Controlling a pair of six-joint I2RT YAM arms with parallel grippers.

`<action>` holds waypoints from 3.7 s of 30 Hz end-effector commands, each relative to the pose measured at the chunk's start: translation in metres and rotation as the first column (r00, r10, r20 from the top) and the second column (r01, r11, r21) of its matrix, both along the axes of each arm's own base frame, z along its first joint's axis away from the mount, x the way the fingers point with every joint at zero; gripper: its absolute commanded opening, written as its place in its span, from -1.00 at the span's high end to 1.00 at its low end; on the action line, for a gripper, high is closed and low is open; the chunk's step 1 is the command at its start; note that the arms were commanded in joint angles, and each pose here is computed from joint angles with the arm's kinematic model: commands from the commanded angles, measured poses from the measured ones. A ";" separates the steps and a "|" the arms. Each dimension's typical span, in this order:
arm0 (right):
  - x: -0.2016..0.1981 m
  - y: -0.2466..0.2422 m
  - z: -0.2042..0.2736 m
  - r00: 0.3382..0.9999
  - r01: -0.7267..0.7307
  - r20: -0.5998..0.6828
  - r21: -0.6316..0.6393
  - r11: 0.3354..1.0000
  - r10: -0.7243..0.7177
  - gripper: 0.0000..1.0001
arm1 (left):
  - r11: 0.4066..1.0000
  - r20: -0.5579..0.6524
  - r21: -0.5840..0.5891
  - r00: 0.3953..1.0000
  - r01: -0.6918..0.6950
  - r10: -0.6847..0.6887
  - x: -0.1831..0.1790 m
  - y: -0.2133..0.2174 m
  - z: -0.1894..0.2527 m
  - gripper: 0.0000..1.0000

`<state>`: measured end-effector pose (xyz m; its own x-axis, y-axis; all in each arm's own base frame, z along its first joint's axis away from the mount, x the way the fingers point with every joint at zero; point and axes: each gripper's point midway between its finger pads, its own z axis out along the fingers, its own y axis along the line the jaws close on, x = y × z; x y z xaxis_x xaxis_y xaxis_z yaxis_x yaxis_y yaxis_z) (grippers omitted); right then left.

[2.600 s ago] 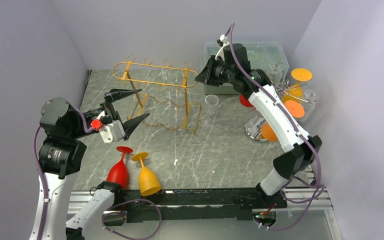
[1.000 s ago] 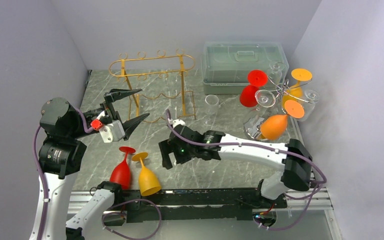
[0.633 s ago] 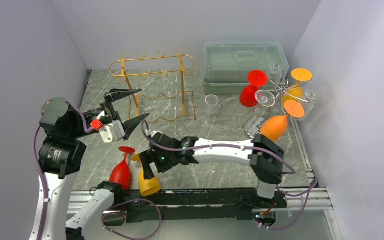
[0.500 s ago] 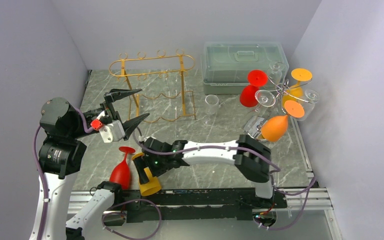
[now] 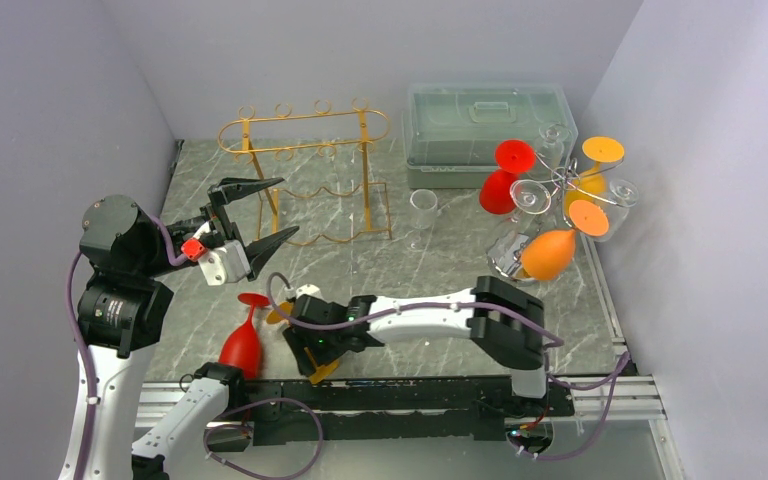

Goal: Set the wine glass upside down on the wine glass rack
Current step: Pick up the wine glass at the center of the board, then turn the wine glass upside down at the wine rack, then pick up the wine glass at the center of the board.

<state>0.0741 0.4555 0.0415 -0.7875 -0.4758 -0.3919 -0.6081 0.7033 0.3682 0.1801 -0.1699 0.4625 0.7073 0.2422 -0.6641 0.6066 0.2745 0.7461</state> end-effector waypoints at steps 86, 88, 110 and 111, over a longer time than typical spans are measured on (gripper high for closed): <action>0.298 0.023 0.222 0.583 -0.110 0.661 0.640 0.761 -0.472 -1.00 | 1.000 0.019 0.002 1.000 0.002 -0.002 -0.001 0.000 0.002 -0.51; 0.293 0.017 0.224 0.590 -0.090 0.649 0.644 0.760 -0.480 -1.00 | 1.000 0.019 0.002 1.000 0.002 -0.002 -0.001 0.000 0.002 -0.51; 0.109 0.094 0.094 0.970 0.192 0.040 0.477 0.858 -0.239 -0.99 | 1.000 0.019 0.002 1.000 0.002 -0.002 -0.001 0.000 0.002 -0.51; 0.106 0.100 0.094 0.972 0.199 0.014 0.483 0.853 -0.235 -0.93 | 1.000 0.019 0.002 1.000 0.002 -0.002 -0.001 0.000 0.002 -0.51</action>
<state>0.1990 0.5345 0.1268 -0.7199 -0.0629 -0.6912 -0.5759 0.6100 0.5442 0.1809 -0.1694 0.4625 0.7066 0.2454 -0.6637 0.6048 0.2774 0.7465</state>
